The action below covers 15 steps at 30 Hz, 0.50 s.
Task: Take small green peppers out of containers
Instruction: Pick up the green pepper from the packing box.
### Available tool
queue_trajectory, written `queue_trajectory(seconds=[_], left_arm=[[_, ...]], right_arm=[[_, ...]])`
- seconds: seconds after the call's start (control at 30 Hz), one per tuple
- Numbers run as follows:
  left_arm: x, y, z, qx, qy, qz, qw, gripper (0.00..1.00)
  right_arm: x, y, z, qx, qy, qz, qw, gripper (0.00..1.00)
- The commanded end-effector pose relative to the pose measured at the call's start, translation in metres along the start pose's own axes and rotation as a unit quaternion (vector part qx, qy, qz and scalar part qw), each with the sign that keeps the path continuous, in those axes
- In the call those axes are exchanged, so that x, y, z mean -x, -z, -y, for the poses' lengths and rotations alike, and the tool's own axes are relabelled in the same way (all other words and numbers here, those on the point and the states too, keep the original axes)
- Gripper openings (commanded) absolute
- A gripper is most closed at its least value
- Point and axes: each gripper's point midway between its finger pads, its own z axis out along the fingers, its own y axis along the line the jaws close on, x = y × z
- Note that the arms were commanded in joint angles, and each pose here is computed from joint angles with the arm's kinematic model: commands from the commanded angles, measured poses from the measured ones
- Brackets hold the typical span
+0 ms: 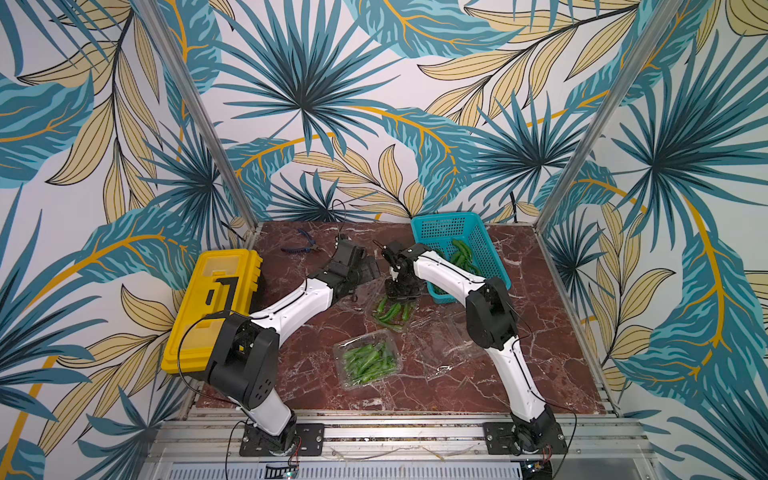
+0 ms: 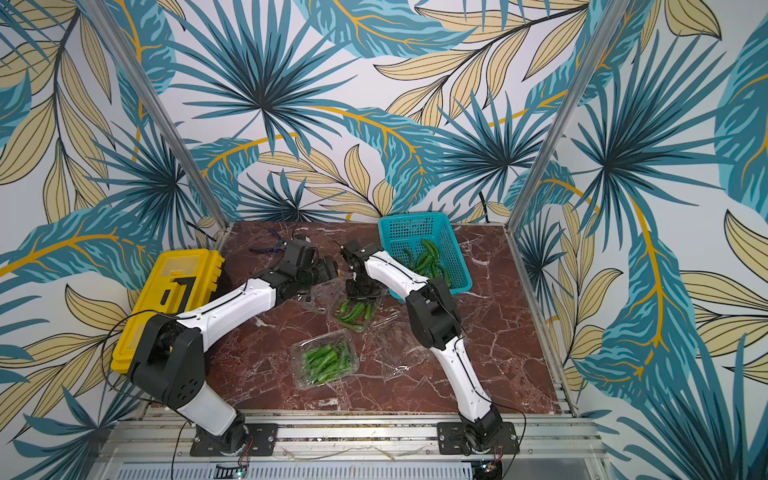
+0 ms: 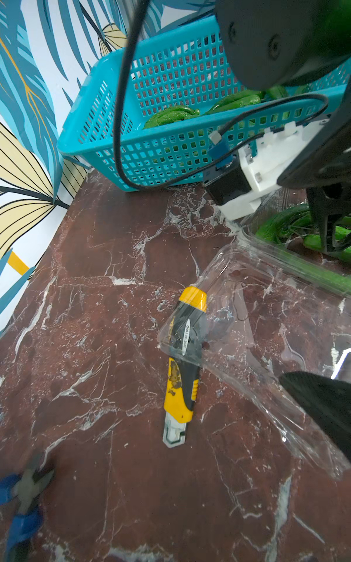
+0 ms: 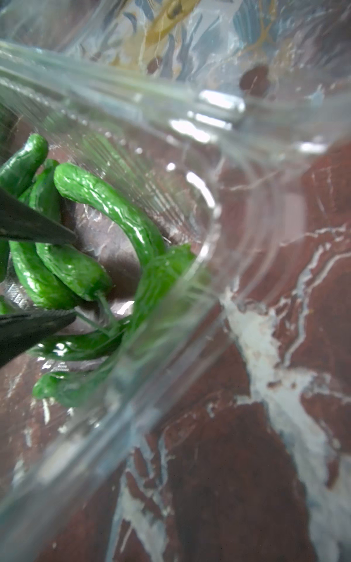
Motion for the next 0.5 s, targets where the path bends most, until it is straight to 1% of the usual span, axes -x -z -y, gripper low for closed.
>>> queue_trajectory(seconds=[0.0, 0.13, 0.2, 0.23, 0.33, 0.43, 0.47], left_arm=[[-0.005, -0.001, -0.007, 0.006, 0.002, -0.008, 1.000, 0.95], [-0.007, -0.002, -0.006, 0.005, 0.002, -0.011, 1.000, 0.95], [-0.007, -0.002, -0.006, 0.006, 0.002, -0.012, 1.000, 0.95], [-0.007, -0.002, -0.006, 0.006, 0.002, -0.013, 1.000, 0.95], [-0.007, -0.002, -0.006, 0.005, 0.002, -0.014, 1.000, 0.95], [-0.005, -0.003, -0.004, 0.004, 0.002, -0.013, 1.000, 0.95], [-0.010, -0.003, -0.008, 0.011, -0.001, -0.024, 1.000, 0.95]], right_arm=[[-0.013, -0.014, 0.012, -0.040, 0.000, -0.028, 0.999, 0.35], [-0.016, -0.022, 0.012, -0.049, 0.001, -0.039, 0.998, 0.33], [-0.016, -0.023, 0.013, -0.062, 0.006, -0.039, 0.997, 0.28], [-0.015, -0.022, 0.014, -0.066, 0.008, -0.037, 0.997, 0.24], [-0.013, -0.017, 0.010, -0.059, 0.013, -0.029, 0.998, 0.14], [-0.008, -0.005, 0.006, -0.046, 0.019, -0.005, 0.999, 0.11], [-0.006, 0.002, 0.004, -0.039, 0.022, 0.006, 0.999, 0.11]])
